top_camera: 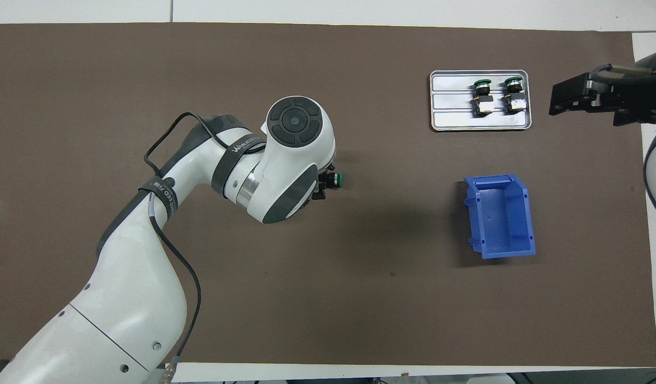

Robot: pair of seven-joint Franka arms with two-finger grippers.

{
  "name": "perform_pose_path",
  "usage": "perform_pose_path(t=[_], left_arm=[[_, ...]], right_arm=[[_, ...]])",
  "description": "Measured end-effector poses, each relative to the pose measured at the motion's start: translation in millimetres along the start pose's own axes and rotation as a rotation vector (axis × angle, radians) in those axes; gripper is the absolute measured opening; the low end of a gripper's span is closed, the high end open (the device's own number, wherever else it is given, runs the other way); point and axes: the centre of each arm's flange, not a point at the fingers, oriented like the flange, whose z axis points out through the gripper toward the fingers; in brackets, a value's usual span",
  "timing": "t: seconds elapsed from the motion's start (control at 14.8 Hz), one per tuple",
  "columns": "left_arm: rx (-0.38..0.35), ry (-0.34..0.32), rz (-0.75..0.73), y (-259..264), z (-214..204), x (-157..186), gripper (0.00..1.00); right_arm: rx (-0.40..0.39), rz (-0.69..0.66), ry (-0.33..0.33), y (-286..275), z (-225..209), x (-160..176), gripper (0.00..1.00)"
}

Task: Place and press button with both arms
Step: 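Reach the left gripper toward the green button on the table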

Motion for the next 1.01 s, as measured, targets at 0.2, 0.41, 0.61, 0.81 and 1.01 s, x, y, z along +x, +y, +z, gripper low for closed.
perform_pose_path(t=[0.2,0.41,0.61,0.81,1.01], left_arm=[[0.014,0.005,0.020,-14,14,-17,1.00],[0.031,0.016,0.017,-19,28,-21,1.00],[0.043,0.023,-0.001,-20,43,-22,1.00],[0.033,0.013,-0.013,-19,44,-24,0.99],[0.032,0.012,-0.015,-20,47,-24,0.93]], right_arm=[[-0.006,0.030,-0.023,18,1,1,0.99],[-0.028,0.030,-0.053,26,3,-2,0.99],[-0.048,-0.057,-0.061,39,3,-1,0.99],[-0.050,-0.075,-0.071,50,3,0,0.99],[-0.050,-0.085,-0.073,45,3,-2,0.99]])
